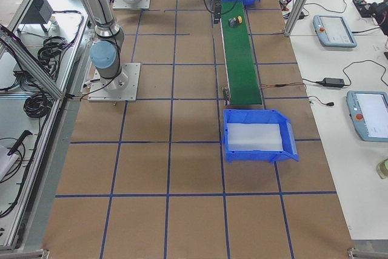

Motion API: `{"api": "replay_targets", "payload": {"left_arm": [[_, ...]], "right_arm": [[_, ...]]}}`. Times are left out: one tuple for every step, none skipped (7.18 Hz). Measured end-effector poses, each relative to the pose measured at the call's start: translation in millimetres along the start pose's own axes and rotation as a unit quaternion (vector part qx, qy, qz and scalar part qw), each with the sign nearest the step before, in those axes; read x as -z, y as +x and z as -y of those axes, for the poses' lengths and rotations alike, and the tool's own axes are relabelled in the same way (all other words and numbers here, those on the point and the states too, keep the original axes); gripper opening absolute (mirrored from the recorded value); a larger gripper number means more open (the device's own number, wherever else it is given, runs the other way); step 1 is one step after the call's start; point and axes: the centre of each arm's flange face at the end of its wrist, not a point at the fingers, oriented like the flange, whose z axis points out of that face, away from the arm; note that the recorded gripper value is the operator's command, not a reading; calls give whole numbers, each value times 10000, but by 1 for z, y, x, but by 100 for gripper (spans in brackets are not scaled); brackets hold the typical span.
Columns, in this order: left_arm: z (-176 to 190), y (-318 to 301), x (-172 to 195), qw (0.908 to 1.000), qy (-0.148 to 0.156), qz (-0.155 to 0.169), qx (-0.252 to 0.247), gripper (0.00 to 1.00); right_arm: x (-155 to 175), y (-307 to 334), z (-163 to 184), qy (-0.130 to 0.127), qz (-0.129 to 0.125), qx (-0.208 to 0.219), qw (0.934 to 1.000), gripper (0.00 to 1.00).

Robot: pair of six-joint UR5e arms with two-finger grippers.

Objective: Transport two buttons from left to right
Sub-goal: 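Grasp the red-capped button in the bin with the left gripper, then lift the red button with the left gripper while the right gripper reaches the yellow button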

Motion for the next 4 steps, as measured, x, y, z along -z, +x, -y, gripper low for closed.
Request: {"api": "replay_targets", "payload": {"left_arm": [[1, 0, 6, 10000, 57, 15, 2, 21], [3, -1, 17, 9999, 151, 45, 5, 21], [2, -2, 32, 9997, 246, 79, 8, 21], [-2, -1, 50, 9995, 312, 100, 8, 21]], "right_arm": [[-8, -7, 4, -54, 78, 73, 9999, 100], [-18, -22, 9, -84, 206, 235, 9995, 100], [-31, -37, 17, -80, 280, 452, 9986, 100], [-49, -48, 27, -115, 314, 655, 9973, 100]]}}
